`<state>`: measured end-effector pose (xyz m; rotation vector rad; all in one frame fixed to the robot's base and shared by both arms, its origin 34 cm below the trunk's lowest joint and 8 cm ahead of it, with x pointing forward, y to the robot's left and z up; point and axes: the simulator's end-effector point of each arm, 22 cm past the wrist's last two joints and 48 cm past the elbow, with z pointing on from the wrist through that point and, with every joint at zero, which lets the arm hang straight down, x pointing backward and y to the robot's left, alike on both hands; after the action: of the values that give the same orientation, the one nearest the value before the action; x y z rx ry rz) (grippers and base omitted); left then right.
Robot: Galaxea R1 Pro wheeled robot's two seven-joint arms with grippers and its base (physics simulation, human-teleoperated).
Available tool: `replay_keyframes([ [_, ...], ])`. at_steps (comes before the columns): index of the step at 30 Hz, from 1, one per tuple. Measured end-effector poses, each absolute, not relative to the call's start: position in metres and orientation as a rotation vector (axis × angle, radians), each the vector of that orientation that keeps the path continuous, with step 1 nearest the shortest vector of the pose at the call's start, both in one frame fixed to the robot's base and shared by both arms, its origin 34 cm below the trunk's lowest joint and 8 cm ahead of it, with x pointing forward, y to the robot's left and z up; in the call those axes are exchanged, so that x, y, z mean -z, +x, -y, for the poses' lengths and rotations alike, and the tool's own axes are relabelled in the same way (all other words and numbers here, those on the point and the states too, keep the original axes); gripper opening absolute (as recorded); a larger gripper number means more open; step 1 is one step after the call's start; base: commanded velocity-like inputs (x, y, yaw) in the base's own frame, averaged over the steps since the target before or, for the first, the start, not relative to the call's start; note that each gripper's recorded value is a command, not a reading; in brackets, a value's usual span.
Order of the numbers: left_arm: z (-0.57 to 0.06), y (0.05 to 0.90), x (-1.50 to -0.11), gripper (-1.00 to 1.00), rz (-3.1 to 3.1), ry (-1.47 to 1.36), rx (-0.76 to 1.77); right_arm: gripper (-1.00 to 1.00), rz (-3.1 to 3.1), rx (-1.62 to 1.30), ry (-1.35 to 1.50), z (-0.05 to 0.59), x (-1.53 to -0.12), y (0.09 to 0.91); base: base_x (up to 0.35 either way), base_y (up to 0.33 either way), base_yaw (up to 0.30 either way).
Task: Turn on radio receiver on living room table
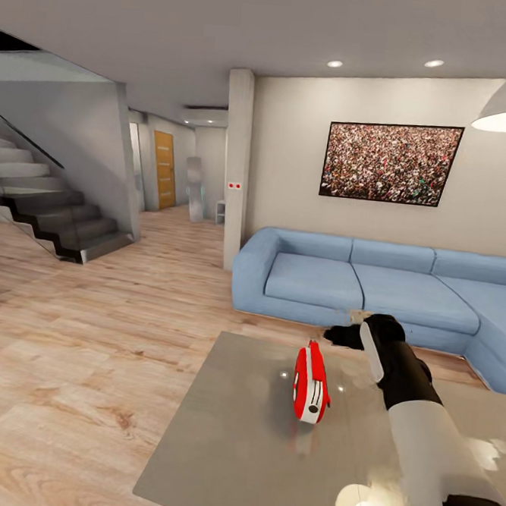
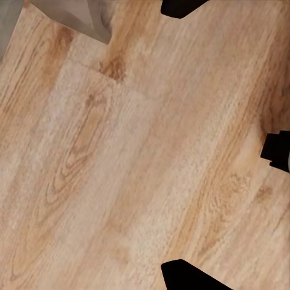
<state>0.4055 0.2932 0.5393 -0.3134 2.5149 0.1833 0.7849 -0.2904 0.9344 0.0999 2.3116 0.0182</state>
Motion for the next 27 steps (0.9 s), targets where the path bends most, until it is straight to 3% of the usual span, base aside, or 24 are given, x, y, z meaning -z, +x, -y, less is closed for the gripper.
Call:
replay_keyframes([
  [8,-0.293,0.406,-0.540,1.00,-2.511,-0.314,-0.183,1.00,-2.310,0.015,0.201,0.337,-0.934,0.783,0.000,0.000,0.000],
  [27,-0.294,0.409,-0.542,1.00,-2.492,-0.314,-0.184,1.00,-2.425,-0.070,0.118,0.308,-0.914,0.793,0.000,0.000,0.000],
])
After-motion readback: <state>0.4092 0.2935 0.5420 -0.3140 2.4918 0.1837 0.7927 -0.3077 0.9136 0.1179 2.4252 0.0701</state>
